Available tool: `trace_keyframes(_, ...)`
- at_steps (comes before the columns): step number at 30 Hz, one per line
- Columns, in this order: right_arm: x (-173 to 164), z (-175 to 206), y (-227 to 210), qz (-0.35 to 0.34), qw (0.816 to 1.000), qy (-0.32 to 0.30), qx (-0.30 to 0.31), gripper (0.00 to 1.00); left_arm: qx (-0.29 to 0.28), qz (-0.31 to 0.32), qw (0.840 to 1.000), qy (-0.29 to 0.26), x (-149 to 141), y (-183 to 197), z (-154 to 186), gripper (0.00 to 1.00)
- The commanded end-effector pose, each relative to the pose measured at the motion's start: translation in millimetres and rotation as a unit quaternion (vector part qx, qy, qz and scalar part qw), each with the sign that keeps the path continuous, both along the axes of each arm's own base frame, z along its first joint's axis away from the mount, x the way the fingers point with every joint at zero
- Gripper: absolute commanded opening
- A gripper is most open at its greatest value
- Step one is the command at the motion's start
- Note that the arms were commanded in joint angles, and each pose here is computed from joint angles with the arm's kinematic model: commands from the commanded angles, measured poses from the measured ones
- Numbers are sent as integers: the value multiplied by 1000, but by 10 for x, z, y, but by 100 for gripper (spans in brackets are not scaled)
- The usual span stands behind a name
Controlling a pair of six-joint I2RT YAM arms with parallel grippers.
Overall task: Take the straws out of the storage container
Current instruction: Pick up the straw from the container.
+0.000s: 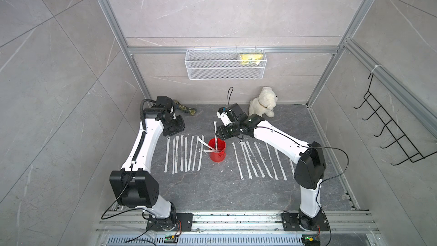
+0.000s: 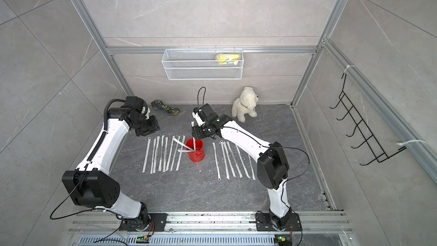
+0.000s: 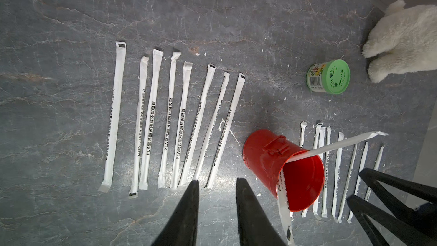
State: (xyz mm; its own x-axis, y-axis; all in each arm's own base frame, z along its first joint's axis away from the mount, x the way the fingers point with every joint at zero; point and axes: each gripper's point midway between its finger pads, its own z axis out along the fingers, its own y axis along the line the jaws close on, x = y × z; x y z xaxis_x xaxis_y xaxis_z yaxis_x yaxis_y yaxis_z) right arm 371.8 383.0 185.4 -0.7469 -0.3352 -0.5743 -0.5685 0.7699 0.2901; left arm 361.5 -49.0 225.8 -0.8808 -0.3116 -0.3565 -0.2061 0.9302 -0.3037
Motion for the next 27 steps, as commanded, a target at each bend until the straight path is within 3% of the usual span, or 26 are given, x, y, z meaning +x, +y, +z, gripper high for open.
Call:
trace_keyframes(1,-31,-44,76,12,1000,14,-6,53,-13,2,999,-36,-31,-18,233,31)
trace_keyframes(20,210,-341,301,14,999,33,-33,36,9,-3,1000,-20,-73,42,171,32)
trace_keyframes(27,235,-360,305,14,998,38,-41,19,10,-7,1000,-14,-56,36,124,32)
